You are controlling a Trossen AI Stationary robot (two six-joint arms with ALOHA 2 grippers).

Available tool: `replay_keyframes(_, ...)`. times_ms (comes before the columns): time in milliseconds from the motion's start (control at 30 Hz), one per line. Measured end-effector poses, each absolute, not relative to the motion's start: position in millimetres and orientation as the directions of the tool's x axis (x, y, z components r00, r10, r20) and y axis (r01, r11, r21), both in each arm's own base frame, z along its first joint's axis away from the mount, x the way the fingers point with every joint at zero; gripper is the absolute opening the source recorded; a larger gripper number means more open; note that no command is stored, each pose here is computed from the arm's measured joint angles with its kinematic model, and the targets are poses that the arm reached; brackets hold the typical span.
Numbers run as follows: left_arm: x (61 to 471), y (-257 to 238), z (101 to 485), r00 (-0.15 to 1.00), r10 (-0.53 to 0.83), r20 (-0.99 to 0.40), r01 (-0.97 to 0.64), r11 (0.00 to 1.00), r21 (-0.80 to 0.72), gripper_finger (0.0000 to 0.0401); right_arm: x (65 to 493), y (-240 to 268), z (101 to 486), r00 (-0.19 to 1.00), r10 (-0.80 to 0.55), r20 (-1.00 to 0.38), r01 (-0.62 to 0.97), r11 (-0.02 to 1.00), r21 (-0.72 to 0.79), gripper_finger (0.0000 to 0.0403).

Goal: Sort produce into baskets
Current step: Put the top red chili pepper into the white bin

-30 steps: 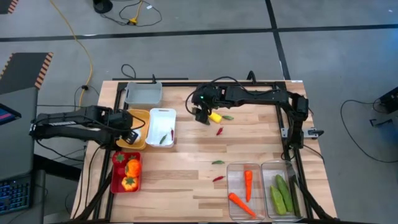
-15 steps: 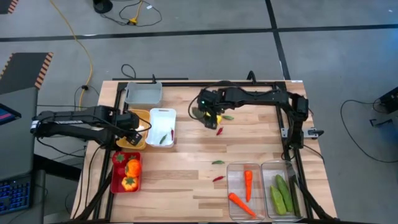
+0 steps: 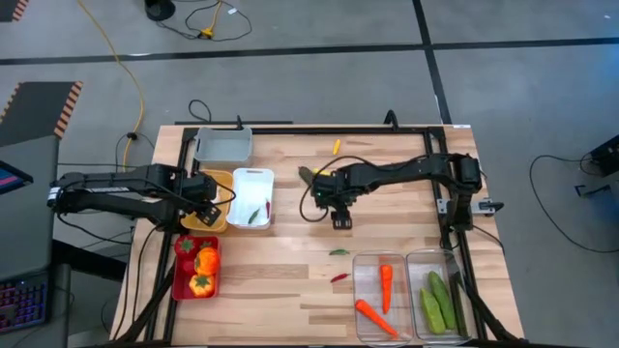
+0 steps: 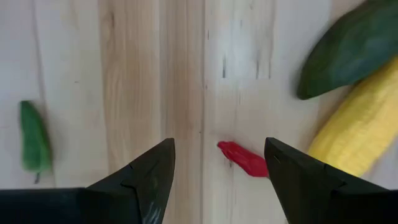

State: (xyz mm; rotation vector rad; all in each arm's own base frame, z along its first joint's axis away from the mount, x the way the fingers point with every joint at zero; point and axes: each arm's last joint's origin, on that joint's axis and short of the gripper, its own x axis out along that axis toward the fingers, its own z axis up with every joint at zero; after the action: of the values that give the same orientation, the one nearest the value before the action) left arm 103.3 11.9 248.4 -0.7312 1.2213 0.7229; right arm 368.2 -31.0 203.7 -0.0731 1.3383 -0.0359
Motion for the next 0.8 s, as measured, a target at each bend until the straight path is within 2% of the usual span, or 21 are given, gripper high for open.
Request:
replay_keyframes(200, 103, 12, 248, 0.189, 0.107, -0.976, -0.816, 0.571, -0.095, 0.0155, 366, -28, 184, 0.263, -0.07, -0.962, 0.01, 0.998, -0.07, 0.0275)
replay_keyframes(800, 103, 12, 248, 0.189, 0.112, -0.976, -0.82, 0.565, -0.094, 0.0155, 351, -30, 147, 0.249, -0.127, -0.96, 0.03, 0.992, -0.124, 0.0269)
